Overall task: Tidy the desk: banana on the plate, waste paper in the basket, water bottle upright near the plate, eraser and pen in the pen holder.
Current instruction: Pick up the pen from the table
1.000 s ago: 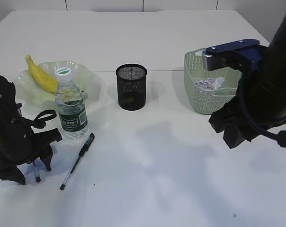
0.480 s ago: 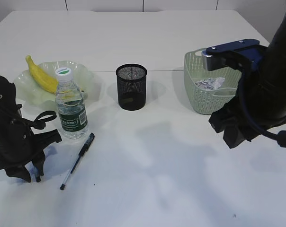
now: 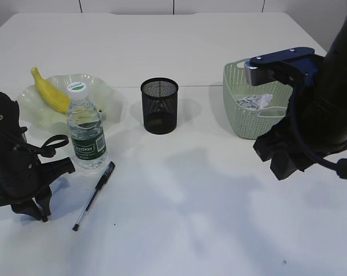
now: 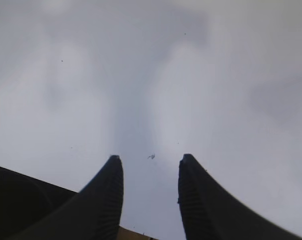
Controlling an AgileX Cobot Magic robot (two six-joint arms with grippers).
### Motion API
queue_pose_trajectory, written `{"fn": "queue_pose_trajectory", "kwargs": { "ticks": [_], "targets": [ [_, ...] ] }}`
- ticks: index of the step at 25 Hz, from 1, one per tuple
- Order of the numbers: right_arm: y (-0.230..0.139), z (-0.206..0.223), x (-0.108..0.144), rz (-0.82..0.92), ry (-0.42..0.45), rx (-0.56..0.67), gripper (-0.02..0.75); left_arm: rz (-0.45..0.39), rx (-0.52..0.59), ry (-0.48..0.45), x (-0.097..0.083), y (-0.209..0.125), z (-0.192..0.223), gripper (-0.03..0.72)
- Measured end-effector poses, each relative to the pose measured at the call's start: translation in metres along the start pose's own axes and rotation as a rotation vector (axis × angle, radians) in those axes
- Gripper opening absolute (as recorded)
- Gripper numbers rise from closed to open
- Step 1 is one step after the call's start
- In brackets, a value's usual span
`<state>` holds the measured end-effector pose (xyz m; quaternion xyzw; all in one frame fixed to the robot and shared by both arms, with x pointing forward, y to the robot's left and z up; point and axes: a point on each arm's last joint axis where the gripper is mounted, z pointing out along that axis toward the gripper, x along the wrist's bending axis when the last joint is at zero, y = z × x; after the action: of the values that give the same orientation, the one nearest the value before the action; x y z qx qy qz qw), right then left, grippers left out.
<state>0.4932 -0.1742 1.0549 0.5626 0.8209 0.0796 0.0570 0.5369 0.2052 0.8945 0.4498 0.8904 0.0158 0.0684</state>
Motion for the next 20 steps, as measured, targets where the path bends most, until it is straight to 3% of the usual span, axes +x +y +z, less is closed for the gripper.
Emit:
{"fn": "queue_pose_trajectory", "kwargs": {
  "ticks": [7, 14, 20],
  "targets": [
    [0.000, 0.000, 0.000, -0.002, 0.000, 0.000, 0.283, 0.023, -0.013, 0.007, 0.000, 0.001, 0.000, 0.031],
    [0.000, 0.000, 0.000, -0.005, 0.000, -0.004, 0.283, 0.141, -0.063, 0.001, 0.002, 0.004, -0.017, 0.031],
    [0.001, 0.000, 0.000, -0.007, 0.001, -0.013, 0.283, 0.187, -0.128, -0.021, 0.004, 0.007, -0.042, 0.031]
  ]
}}
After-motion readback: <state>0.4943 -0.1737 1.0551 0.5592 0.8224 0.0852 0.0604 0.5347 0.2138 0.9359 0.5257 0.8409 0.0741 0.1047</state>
